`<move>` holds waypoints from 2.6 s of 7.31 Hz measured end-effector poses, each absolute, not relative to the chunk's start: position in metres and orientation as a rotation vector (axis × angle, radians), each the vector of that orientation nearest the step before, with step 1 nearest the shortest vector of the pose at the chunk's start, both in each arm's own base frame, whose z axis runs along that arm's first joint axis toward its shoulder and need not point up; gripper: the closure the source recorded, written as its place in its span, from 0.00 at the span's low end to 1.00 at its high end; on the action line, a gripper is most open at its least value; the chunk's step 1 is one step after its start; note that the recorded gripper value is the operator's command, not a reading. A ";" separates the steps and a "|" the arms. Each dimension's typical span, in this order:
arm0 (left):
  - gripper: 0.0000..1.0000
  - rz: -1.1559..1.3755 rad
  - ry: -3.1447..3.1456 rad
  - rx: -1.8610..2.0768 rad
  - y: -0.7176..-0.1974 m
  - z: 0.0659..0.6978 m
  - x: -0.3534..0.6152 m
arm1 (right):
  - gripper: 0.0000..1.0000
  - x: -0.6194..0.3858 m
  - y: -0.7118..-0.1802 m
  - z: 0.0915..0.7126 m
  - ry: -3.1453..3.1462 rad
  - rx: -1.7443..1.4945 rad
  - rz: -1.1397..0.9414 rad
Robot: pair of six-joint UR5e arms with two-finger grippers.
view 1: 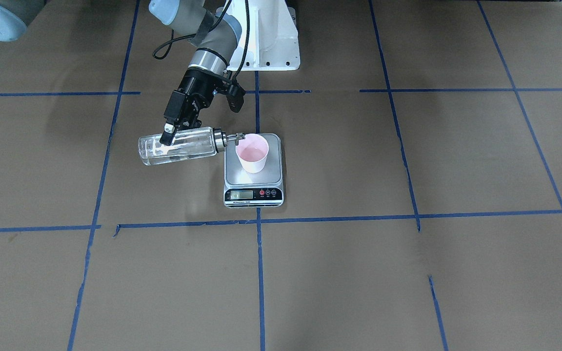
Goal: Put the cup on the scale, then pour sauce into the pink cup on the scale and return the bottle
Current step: 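Tilt the bottle spout down over the pink cup to pour, then tilt the bottle upright and move it back toward its spot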
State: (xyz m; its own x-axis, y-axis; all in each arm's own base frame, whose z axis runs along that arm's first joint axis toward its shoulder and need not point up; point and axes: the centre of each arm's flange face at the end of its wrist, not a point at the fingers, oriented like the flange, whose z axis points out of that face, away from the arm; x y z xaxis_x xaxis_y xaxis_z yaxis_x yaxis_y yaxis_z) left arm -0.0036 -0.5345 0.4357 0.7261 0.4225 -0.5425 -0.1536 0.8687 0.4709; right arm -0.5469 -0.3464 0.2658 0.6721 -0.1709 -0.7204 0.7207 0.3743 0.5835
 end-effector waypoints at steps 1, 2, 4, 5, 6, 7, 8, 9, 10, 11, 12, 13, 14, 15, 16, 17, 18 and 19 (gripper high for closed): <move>0.00 0.328 0.690 0.415 -0.534 0.436 -0.004 | 1.00 -0.546 -0.347 0.266 0.659 1.028 -0.661; 0.00 0.328 0.690 0.414 -0.534 0.436 -0.004 | 1.00 -0.545 -0.347 0.265 0.689 1.018 -0.692; 0.00 0.327 0.690 0.411 -0.533 0.438 -0.004 | 1.00 -0.544 -0.348 0.265 0.728 1.009 -0.734; 0.00 0.326 0.691 0.408 -0.532 0.440 -0.004 | 1.00 -0.544 -0.348 0.267 0.740 1.005 -0.747; 0.00 0.325 0.691 0.405 -0.531 0.441 -0.004 | 1.00 -0.543 -0.348 0.268 0.752 1.002 -0.757; 0.00 0.325 0.692 0.404 -0.531 0.442 -0.004 | 1.00 -0.543 -0.348 0.269 0.763 1.002 -0.766; 0.00 0.324 0.692 0.403 -0.530 0.442 -0.004 | 1.00 -0.542 -0.348 0.270 0.771 1.004 -0.771; 0.00 0.324 0.692 0.401 -0.530 0.443 -0.004 | 1.00 -0.542 -0.348 0.269 0.773 1.006 -0.772; 0.00 0.322 0.692 0.397 -0.529 0.445 -0.004 | 1.00 -0.542 -0.347 0.268 0.770 1.010 -0.771; 0.00 0.322 0.692 0.393 -0.529 0.448 -0.003 | 1.00 -0.539 -0.346 0.263 0.759 1.017 -0.763; 0.00 0.322 0.692 0.390 -0.529 0.449 -0.003 | 1.00 -0.534 -0.346 0.257 0.744 1.027 -0.748; 0.00 0.322 0.693 0.390 -0.529 0.449 -0.003 | 1.00 -0.529 -0.345 0.252 0.725 1.036 -0.730; 0.00 0.322 0.693 0.390 -0.529 0.449 -0.003 | 1.00 -0.522 -0.344 0.244 0.692 1.052 -0.698; 0.00 0.321 0.693 0.392 -0.529 0.448 -0.003 | 1.00 -0.517 -0.341 0.237 0.623 1.071 -0.630; 0.00 0.320 0.693 0.393 -0.529 0.447 -0.003 | 1.00 -0.516 -0.337 0.231 0.509 1.095 -0.523; 0.00 0.320 0.694 0.395 -0.529 0.446 -0.003 | 1.00 -0.520 -0.332 0.226 0.375 1.126 -0.413; 0.00 0.320 0.693 0.396 -0.529 0.445 -0.003 | 1.00 -0.523 -0.328 0.224 0.241 1.146 -0.325; 0.00 0.320 0.693 0.397 -0.529 0.445 -0.003 | 1.00 -0.524 -0.326 0.224 0.108 1.149 -0.246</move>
State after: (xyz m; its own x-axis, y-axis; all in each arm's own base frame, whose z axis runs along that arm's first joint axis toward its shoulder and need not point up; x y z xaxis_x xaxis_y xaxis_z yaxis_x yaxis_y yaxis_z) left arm -0.0026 -0.5287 0.4449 0.7262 0.4112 -0.5509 -0.1528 0.8779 0.4538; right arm -0.5239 -0.3258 0.2243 0.9680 -0.1373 -0.2102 0.2478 0.3866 0.8884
